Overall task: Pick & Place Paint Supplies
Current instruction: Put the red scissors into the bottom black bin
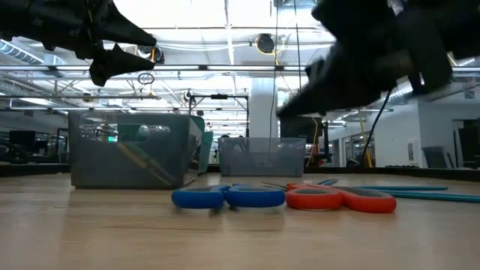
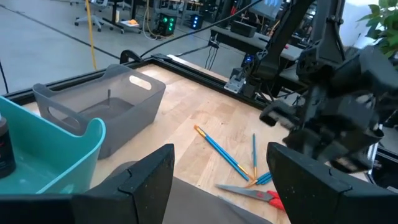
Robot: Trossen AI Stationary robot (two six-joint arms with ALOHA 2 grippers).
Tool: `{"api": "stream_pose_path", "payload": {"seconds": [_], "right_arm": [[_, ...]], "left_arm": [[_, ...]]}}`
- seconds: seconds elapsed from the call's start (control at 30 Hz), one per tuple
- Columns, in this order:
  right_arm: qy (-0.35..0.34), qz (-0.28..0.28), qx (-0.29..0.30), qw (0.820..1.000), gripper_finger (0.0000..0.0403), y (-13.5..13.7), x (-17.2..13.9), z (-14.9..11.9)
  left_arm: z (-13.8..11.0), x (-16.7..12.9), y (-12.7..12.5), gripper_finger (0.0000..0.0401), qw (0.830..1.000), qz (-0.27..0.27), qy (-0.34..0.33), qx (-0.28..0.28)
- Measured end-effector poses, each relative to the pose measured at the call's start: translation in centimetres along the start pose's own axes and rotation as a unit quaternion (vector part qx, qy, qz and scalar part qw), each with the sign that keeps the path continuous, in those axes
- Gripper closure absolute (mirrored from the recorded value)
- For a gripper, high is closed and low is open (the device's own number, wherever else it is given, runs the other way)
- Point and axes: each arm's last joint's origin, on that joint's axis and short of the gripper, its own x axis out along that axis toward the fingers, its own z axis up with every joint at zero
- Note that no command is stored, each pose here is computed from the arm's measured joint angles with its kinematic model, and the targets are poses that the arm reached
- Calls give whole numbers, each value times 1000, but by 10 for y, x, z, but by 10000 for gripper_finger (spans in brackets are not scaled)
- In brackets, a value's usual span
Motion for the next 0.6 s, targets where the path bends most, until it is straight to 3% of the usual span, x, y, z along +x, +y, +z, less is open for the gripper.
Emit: {"api": "stream_pose_path", "payload": {"seconds": [0.1, 0.23, 0.37, 0.6], "right_arm": [[-20, 26, 34, 999, 368, 1, -6, 9], [-35, 116, 58, 991, 297, 8, -10, 15], [31, 183, 38, 982, 231, 17, -11, 1], [105, 192, 29, 975, 210, 35, -8, -25]], "left_arm": [[0, 0, 0, 137, 1000, 0, 1, 3], [-1, 0, 0, 137, 1000, 1, 3, 3], [-1, 0, 0, 137, 1000, 1, 3, 3], [0, 0, 1, 137, 1000, 9, -1, 2]]}}
